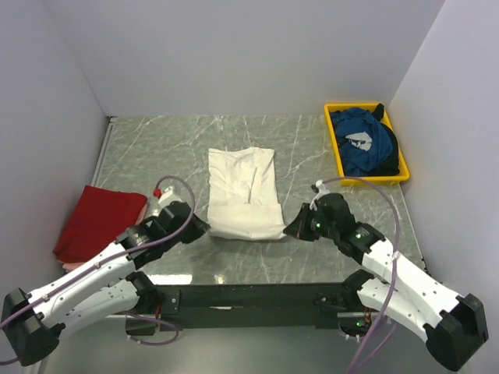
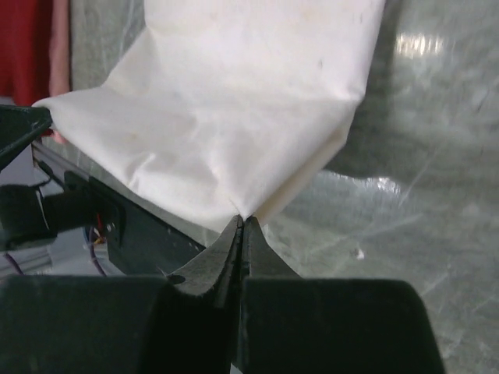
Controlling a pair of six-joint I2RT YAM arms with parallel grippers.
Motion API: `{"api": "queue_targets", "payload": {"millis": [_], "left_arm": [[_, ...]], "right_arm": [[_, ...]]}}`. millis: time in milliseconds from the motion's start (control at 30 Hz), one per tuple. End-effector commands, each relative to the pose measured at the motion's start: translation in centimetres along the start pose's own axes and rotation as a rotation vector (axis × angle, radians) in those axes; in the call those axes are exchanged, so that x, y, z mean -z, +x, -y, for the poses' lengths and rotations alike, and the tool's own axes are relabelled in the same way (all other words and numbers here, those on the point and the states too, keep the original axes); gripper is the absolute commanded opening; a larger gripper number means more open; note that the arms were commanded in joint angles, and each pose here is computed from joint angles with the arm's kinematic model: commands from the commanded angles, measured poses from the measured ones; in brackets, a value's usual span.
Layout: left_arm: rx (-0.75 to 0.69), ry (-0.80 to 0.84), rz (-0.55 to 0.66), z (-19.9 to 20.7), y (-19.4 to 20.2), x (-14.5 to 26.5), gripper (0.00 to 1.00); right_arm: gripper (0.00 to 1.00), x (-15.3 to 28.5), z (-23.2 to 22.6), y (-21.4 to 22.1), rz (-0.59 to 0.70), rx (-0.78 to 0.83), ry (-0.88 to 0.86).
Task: Fold and stack the t-shirts
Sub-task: Fold the tshirt
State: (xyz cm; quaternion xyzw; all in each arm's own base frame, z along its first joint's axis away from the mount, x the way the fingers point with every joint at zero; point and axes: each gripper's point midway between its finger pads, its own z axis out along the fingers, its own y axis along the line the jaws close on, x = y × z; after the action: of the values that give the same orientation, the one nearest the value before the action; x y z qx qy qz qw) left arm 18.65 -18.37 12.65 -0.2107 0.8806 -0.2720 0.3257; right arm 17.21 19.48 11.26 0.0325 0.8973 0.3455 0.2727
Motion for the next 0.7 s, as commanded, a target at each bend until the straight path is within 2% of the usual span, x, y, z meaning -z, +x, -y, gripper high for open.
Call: {"api": "queue_targets", "payload": {"millis": [0,333,467,533,667], "left_arm": [[-0.033,0.052,0.141,3.1,-5.2,0.3,0.01],[-0.017,0.058,0.229,6.6,-15.2,-2.5,0.00],[-0.017,0.053,0.229,8.5,-18.5,-4.7,0.00],[-0.015,0.042,0.229,8.6,-19.7,-5.6,0.00],[-0.011,0.020,0.206,8.7,-22.2,-9.2,0.00]], "right_arm": [[0.00,0.8,-2.3,-5.3,0.119,0.050,-0.012],[0.00,-1.5,-3.2,-15.6,0.169,0.009,0.016],[0.00,-2.7,-3.9,-20.1,0.190,-0.007,0.011],[0.00,-4.6,-3.1,-20.8,0.146,-0.034,0.020],[0.00,-6.7,-3.0,-24.8,0.147,-0.060,0.007]]}}
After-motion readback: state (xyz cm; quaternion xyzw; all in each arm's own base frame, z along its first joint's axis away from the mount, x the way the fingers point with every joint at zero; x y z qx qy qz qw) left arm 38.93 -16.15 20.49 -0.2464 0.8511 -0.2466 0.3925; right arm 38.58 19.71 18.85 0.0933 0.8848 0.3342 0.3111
